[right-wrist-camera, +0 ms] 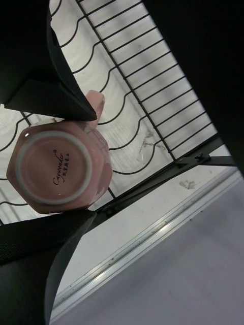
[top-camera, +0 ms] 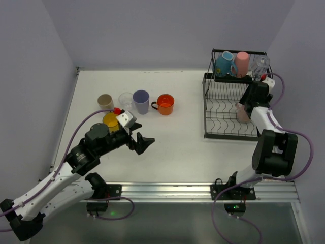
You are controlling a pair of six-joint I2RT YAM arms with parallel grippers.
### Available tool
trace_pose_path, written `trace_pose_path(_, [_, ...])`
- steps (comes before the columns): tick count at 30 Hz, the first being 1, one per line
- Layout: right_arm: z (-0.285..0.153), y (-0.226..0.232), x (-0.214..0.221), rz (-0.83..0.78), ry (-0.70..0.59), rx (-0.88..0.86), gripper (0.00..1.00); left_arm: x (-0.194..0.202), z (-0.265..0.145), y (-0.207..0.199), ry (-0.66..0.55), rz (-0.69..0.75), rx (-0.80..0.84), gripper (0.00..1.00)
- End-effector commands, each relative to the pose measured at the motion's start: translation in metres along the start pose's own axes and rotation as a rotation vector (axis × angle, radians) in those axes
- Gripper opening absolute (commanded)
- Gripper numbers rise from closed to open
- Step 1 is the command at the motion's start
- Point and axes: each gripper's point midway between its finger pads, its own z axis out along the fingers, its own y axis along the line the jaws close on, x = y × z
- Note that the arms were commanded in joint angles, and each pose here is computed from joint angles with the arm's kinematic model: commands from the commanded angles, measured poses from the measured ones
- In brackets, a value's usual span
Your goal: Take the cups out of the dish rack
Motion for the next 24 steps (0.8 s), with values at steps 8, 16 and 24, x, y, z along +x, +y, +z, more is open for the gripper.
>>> trace_pose_path(8, [-0.027, 0.008, 0.017, 0.104, 0.082, -0.033, 0.50, -0.011, 0.002, 0.002, -0.016, 0.017, -0.008, 1.00])
trace_pose_path(16, [-0.056, 0.027, 0.027, 0.194, 0.146, -0.168, 0.92, -0.006, 0.008, 0.007, 0.009, 0.007, -0.014, 1.00])
trace_pose_path(24, [-0.069, 0.026, 0.020, 0.119, 0.101, -0.219, 0.99, -0.005, 0.009, 0.012, 0.017, 0.000, -0.024, 1.00])
